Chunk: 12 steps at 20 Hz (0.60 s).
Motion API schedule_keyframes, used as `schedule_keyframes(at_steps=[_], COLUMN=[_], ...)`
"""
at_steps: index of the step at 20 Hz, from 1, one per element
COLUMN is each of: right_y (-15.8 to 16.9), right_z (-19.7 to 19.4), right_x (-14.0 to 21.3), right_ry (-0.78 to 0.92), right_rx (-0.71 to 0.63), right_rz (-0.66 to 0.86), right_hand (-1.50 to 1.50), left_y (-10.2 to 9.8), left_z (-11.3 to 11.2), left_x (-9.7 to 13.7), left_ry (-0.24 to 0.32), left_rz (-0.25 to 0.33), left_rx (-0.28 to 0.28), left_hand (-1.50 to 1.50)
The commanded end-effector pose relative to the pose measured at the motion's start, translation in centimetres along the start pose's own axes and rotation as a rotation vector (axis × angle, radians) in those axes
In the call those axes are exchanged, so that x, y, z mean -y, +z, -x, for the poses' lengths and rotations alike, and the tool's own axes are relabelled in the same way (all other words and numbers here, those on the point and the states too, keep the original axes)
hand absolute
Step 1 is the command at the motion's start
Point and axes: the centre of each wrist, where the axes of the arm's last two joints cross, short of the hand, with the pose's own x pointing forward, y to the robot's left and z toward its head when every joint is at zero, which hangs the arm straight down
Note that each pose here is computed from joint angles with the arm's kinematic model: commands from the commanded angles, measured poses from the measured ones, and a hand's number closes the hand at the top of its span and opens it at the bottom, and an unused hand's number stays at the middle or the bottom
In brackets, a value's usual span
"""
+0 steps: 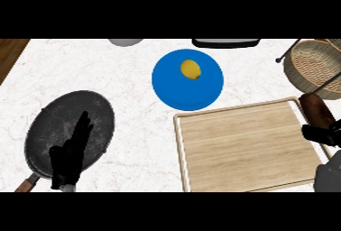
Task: Pick the sweet potato from the tray and place it in the tiered basket
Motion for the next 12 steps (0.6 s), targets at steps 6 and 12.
schedule_keyframes(at_steps=[6,12], right_y=[4.4,5.1], right_z=[-2.8,-4.4], right_x=[10.8,15.1], right_ry=[-0.245,-0.177], right_rx=[-0.017,0.023], right_rz=[0.360,0.403], right_hand=[1.50,1.50], left_y=[0.0,1.0], left_z=[1.8,2.7], left_x=[-0.4,1.7], left_ry=[-0.015,-0.021], left_rz=[-0.001,0.002], left_rx=[-0.081,-0.079], left_hand=[0.00,0.00])
